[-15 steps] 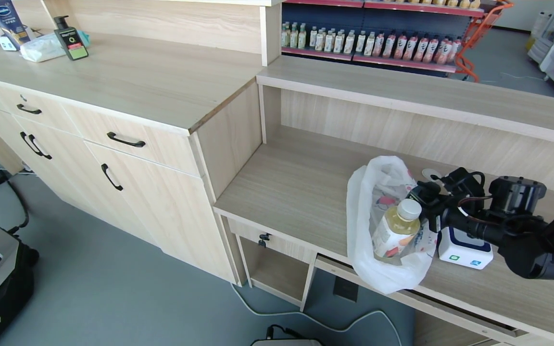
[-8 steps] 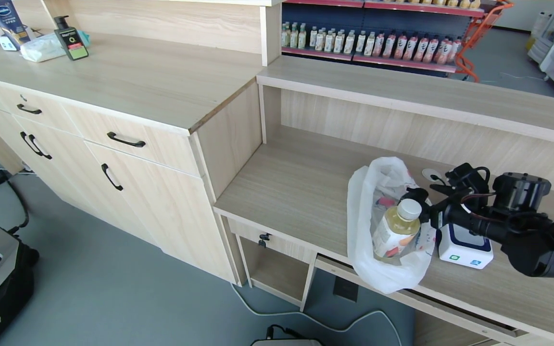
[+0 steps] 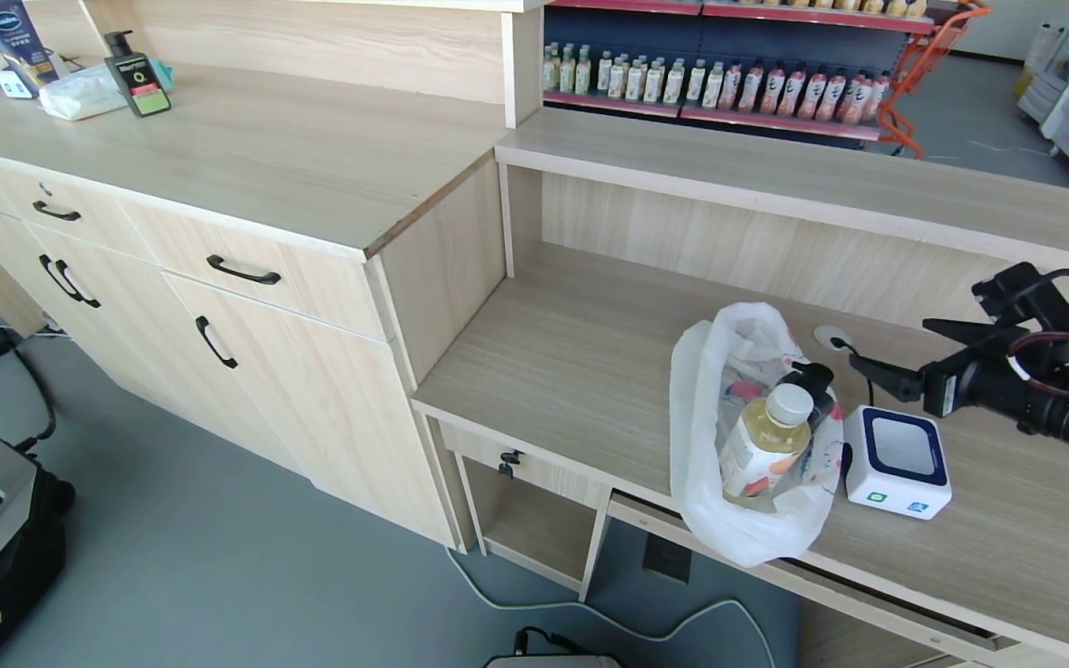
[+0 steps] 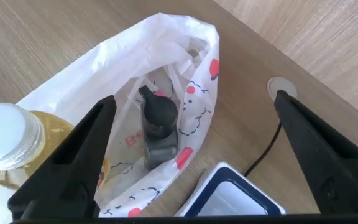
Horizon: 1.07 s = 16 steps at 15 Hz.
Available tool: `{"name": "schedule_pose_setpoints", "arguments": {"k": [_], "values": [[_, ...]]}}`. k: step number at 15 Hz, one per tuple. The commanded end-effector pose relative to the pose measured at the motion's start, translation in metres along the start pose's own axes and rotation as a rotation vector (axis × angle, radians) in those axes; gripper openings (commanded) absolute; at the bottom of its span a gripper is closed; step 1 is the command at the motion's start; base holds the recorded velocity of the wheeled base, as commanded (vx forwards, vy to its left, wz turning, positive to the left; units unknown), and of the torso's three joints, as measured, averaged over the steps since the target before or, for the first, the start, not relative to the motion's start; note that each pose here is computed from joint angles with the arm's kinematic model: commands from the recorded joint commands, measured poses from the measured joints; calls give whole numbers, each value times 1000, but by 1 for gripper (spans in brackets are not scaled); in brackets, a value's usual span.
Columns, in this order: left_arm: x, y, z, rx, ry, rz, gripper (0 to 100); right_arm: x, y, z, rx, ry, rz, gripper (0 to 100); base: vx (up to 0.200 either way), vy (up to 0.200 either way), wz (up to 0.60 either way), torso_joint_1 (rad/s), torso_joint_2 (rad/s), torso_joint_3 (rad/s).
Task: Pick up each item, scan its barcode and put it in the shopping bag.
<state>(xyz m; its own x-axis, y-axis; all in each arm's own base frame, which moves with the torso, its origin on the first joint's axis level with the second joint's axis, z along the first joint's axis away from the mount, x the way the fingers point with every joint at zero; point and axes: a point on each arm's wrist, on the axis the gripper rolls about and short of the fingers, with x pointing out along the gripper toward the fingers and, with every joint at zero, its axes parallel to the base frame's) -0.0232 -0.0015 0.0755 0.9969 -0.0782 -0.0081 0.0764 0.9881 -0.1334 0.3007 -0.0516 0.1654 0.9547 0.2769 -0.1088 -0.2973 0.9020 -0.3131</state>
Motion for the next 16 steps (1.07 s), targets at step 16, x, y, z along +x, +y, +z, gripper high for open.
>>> {"name": "schedule_pose_setpoints", "arguments": {"k": [16], "values": [[0,0,0,0,0,0,100,-131,18,57,-120,15,-451,100,0,0,-300,2,1,1]]}}
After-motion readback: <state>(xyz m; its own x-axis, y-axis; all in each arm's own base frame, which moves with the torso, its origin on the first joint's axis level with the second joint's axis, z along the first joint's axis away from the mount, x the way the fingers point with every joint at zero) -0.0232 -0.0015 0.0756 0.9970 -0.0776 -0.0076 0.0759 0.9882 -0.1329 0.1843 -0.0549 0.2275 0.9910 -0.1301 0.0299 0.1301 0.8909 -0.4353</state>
